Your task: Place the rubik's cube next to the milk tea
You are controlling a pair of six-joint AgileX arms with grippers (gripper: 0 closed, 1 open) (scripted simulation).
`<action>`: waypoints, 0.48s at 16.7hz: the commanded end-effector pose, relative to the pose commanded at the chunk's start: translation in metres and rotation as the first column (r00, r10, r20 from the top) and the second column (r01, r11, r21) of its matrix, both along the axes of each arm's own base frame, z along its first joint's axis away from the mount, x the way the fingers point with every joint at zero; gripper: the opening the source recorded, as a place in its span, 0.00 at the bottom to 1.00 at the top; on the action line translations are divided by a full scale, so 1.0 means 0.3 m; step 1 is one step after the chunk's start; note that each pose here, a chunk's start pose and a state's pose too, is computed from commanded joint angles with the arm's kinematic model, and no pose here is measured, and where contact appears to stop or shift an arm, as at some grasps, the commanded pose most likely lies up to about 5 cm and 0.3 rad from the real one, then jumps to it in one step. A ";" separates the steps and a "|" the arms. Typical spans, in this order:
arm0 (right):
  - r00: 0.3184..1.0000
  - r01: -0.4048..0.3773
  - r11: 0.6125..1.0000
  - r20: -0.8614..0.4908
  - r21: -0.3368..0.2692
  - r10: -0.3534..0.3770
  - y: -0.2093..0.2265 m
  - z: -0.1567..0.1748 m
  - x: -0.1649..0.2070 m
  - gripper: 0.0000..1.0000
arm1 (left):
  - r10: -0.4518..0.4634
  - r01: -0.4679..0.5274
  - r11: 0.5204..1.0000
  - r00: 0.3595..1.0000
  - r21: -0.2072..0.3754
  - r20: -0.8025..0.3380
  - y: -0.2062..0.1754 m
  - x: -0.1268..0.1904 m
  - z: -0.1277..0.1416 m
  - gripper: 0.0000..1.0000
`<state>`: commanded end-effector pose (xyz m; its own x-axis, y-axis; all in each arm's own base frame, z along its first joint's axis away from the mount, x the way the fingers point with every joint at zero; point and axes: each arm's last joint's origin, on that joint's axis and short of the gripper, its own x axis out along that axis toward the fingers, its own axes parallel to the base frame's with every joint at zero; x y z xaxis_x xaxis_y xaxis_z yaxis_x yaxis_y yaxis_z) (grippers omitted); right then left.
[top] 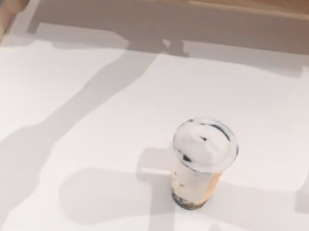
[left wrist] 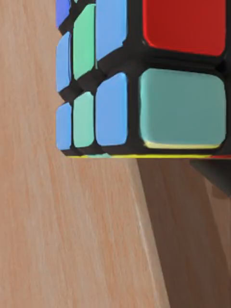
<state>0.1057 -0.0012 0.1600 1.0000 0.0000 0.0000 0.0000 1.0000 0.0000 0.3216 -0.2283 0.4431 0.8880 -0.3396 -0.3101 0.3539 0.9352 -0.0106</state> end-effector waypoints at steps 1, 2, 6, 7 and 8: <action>1.000 0.000 1.000 0.000 0.000 0.000 0.000 0.000 0.000 1.00 | -0.015 0.017 1.000 0.994 0.019 -0.105 0.008 -0.015 -0.065 0.00; 1.000 0.000 1.000 0.000 0.000 0.000 0.000 0.000 0.000 1.00 | -0.014 0.023 0.999 0.975 0.038 -0.224 0.015 -0.025 -0.147 0.00; 1.000 0.000 1.000 0.000 0.000 0.000 0.000 0.000 0.000 1.00 | 0.132 -0.035 0.988 0.710 0.153 -0.692 0.064 -0.071 -0.537 0.00; 1.000 0.000 1.000 0.000 0.000 0.000 0.000 0.000 0.000 1.00 | 0.185 -0.057 0.980 0.614 0.191 -0.767 0.081 -0.091 -0.617 0.00; 1.000 0.000 1.000 0.000 0.000 0.000 0.000 0.000 0.000 1.00 | 0.235 -0.076 0.970 0.521 0.229 -0.821 0.096 -0.110 -0.686 0.00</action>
